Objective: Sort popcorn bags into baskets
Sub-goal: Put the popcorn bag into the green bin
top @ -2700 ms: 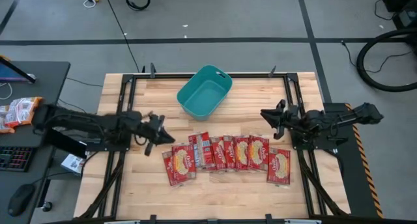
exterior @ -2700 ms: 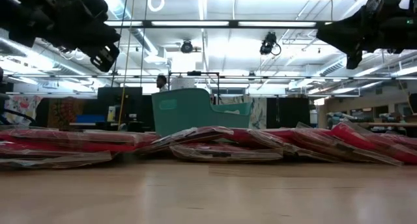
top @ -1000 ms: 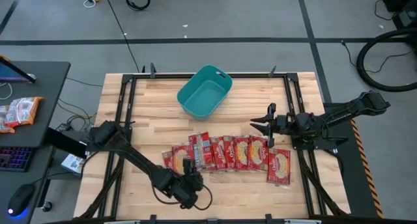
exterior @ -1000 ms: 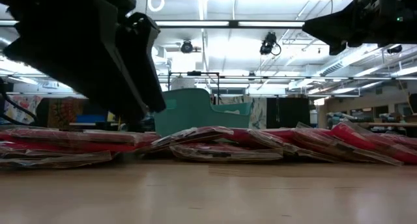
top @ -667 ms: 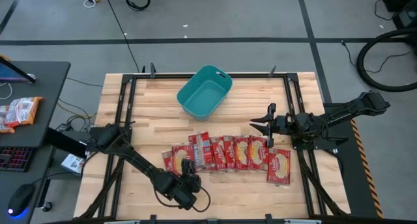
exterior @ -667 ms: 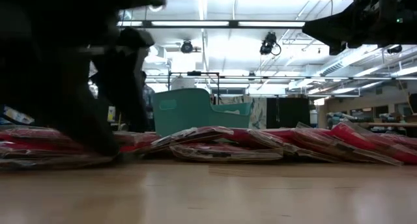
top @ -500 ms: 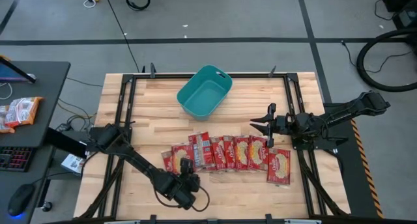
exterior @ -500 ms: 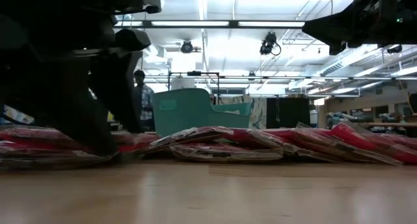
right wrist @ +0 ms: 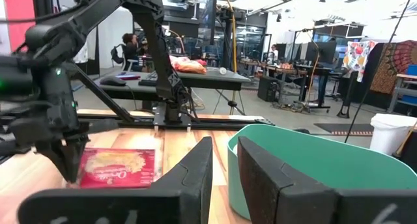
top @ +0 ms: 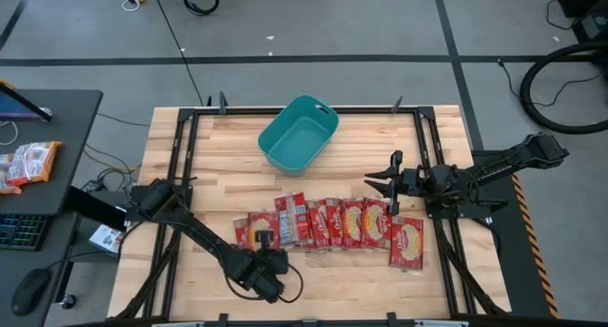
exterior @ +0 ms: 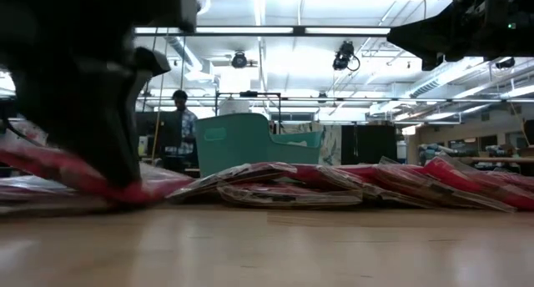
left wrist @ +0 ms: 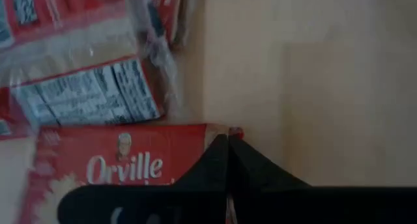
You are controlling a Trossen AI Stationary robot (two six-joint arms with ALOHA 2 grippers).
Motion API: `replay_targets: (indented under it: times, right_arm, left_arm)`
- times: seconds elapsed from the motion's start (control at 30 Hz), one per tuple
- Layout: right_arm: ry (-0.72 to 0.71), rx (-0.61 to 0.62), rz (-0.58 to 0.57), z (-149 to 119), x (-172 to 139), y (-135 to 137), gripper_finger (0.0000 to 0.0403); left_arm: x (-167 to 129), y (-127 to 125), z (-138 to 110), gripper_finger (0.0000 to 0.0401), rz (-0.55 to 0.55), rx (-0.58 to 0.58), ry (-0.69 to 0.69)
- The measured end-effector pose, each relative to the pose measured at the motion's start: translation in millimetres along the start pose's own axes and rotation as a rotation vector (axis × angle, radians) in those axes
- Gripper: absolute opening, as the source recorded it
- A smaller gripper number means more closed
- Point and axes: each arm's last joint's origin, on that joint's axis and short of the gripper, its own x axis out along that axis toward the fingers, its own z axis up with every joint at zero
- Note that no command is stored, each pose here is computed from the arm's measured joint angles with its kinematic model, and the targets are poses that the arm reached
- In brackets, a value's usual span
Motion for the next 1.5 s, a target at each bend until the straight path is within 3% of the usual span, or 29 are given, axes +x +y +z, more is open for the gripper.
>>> replay_targets:
  times: [0.3, 0.53, 0.67, 0.87, 1.1, 1.5]
  right_arm:
    - [0.0, 0.0, 0.0, -0.1, 0.0, 0.0, 0.0078]
    - [0.001, 0.013, 0.0, -0.3, -0.1, 0.0, 0.0078]
    - [0.001, 0.01, -0.001, -0.3, -0.1, 0.0, 0.0078]
    - [0.001, 0.014, -0.003, -0.3, -0.1, -0.1, 0.0078]
    - [0.0, 0.015, -0.004, -0.2, -0.1, -0.1, 0.0078]
    - [-0.006, 0.012, -0.006, 0.3, 0.0, -0.2, 0.0078]
  left_arm:
    - [-67.7, 59.8, 35.7, 0.0003, -0.099, -0.138, -0.092]
    - [-118.8, 121.6, 51.4, 0.0002, -0.099, -0.232, -0.258]
    - [-133.5, 153.5, 57.9, 0.0001, -0.067, -0.228, -0.342]
    - [-129.7, 192.7, 75.8, 0.0001, 0.035, -0.126, -0.456]
    - [-126.4, 248.0, 97.8, 0.0001, 0.063, -0.084, -0.644]
    - [-83.5, 355.4, 94.2, 0.0001, 0.216, -0.159, -0.638]
